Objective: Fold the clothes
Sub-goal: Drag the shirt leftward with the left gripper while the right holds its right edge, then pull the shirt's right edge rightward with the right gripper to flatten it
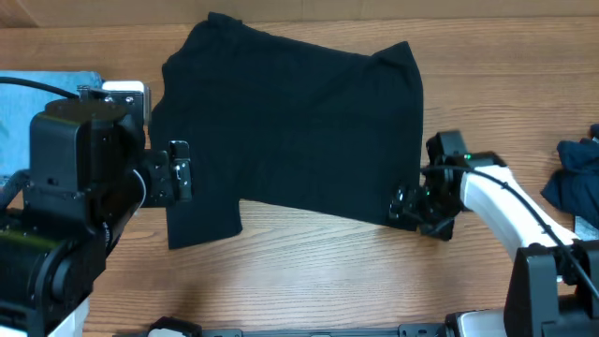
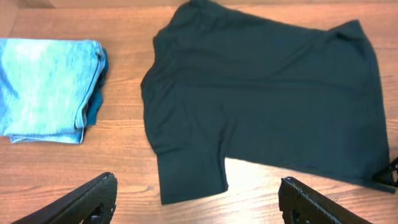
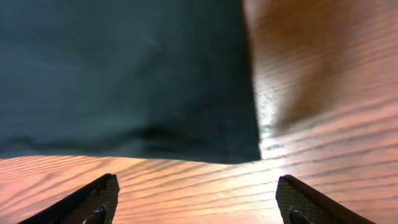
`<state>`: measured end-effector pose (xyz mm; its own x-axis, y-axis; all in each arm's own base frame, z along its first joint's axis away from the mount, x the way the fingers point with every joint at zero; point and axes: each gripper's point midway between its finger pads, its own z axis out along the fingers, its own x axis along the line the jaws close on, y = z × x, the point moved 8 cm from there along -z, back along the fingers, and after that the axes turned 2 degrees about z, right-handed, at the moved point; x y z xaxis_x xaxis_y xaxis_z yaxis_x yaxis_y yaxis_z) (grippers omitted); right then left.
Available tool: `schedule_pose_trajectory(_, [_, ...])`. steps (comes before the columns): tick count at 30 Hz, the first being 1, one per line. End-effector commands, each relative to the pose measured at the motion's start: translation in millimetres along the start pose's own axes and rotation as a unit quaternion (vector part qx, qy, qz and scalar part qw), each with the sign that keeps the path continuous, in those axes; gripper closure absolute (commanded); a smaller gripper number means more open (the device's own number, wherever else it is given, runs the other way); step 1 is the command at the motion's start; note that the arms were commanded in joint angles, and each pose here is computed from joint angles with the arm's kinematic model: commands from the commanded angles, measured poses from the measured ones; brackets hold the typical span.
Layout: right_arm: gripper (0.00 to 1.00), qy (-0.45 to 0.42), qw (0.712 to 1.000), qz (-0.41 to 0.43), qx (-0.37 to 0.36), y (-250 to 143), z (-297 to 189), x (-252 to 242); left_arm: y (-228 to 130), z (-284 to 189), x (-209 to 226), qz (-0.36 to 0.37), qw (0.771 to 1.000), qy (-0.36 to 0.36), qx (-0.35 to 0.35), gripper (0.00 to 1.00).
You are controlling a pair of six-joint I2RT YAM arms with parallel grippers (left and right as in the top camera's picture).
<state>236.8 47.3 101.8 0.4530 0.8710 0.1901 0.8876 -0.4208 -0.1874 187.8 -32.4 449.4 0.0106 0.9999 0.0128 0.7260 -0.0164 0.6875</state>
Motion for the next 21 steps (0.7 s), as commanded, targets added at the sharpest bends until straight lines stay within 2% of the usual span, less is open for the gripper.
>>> schedule_pose_trajectory(1, [0.15,0.001,0.999,0.035,0.005,-6.0,13.1,-8.2,2.5,9.0,-2.0,0.016,1.0,0.005,0.015,0.13])
schedule_pose_trajectory(8, [0.17,0.038,0.996,0.079,0.01,-10.5,30.9,-9.5,4.2,12.5,-2.9,0.016,1.0,0.005,0.018,0.14])
schedule_pose_trajectory(11, [0.22,0.04,0.995,0.086,0.007,-9.5,31.8,-9.3,4.7,14.6,-3.8,0.016,1.0,0.004,0.022,0.14])
schedule_pose_trajectory(16, [0.24,0.042,0.995,0.091,-0.024,0.2,31.1,-8.5,5.8,17.5,-7.8,0.016,0.999,-0.013,0.027,0.14])
schedule_pose_trajectory(21, [0.42,0.039,0.991,0.122,-0.038,8.6,28.0,-18.7,6.9,21.3,-9.3,0.017,0.999,-0.016,0.032,0.14])
